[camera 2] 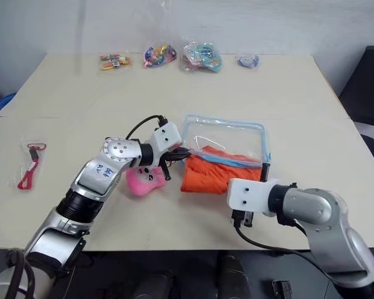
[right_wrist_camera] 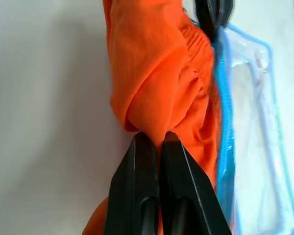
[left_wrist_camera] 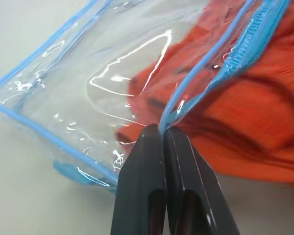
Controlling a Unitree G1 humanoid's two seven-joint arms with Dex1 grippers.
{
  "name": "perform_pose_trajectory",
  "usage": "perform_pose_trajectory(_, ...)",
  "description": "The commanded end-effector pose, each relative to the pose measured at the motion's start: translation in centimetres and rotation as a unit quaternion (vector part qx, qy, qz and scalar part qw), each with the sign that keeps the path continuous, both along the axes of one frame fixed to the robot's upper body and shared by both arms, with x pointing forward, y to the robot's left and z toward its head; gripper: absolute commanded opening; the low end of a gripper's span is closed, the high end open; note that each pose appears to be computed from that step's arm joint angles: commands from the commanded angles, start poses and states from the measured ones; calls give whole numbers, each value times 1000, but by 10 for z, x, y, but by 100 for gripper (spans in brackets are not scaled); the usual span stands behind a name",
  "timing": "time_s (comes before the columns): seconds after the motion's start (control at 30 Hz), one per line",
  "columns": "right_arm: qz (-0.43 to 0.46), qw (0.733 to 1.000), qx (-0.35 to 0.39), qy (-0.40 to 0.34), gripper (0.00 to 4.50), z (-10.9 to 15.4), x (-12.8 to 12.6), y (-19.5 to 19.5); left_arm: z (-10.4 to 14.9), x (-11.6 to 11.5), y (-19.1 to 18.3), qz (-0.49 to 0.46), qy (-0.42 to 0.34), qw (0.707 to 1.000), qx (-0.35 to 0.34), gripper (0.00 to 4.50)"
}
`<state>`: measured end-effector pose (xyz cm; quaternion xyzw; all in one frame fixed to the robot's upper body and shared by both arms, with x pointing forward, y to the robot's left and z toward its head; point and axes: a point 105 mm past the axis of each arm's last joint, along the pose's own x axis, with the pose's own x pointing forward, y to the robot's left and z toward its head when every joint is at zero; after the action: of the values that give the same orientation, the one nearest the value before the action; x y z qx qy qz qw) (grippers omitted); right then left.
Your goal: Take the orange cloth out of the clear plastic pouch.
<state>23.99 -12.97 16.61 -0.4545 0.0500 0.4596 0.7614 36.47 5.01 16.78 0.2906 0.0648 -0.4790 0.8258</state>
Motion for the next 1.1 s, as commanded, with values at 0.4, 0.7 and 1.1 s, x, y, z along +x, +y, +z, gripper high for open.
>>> perform_pose_trajectory(0.4, -123, 987, 95, -49, 0, 134, 4, -85, -4, -7, 20, -67, -51, 995, 54, 158)
perform_pose_trajectory(0.7, -256, 951, 107, -136, 0, 168, 40, -162, 2, -16, 19, -105, -62, 991, 46, 446)
perform_pose_trajectory(1.1, -369, 926, 2, -76, 0, -17, 23, -221, 32, -60, 26, -231, -34, 972, -14, 446)
